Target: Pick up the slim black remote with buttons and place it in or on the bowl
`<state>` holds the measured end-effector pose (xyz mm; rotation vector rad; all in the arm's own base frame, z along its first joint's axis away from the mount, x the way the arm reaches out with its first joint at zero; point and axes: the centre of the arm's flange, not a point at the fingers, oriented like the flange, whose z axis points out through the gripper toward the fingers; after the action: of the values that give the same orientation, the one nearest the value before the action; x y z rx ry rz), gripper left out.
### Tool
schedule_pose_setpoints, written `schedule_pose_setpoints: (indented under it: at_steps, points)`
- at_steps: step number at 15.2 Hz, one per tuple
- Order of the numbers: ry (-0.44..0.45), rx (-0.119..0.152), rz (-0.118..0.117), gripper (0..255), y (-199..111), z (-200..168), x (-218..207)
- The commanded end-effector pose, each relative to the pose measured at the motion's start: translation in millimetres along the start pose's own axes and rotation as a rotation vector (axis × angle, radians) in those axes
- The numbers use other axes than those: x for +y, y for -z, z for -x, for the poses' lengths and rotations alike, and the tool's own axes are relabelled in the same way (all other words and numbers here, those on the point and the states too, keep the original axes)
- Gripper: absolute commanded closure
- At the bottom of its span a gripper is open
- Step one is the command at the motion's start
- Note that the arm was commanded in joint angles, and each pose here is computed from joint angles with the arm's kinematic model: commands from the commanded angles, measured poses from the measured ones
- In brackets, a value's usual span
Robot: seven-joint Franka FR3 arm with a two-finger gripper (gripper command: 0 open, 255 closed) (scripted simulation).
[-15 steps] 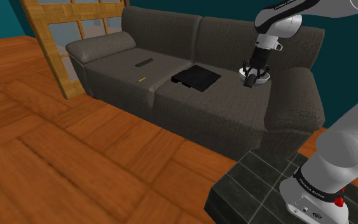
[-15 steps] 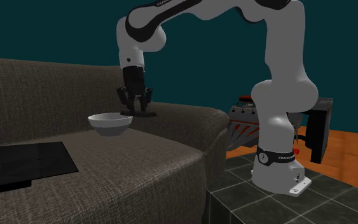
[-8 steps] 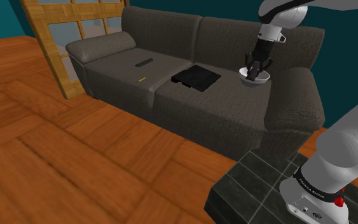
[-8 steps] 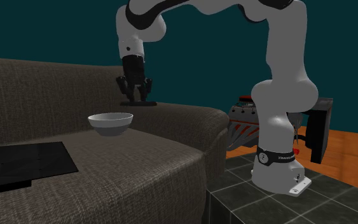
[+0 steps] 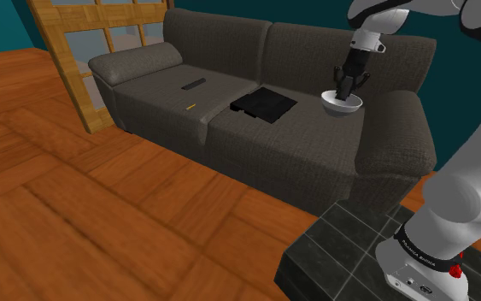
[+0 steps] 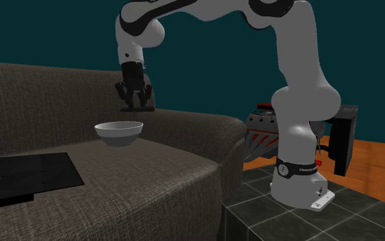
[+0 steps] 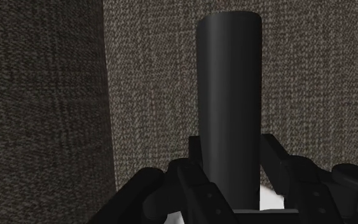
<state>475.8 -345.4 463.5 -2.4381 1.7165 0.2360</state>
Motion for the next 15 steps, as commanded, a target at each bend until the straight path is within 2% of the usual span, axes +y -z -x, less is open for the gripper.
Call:
schedule_pose_setpoints:
  at_steps: [1, 7, 8, 15]
  points:
    - [0.001, 0.0, 0.0, 255, 2.8, -27.6, -3.2]
    - [0.001, 0.0, 0.0, 255, 14.9, -105.9, -4.5]
    - [0.001, 0.0, 0.0, 255, 18.6, -130.0, -4.9]
    - [0.001, 0.0, 0.0, 255, -17.5, -138.0, -3.8]
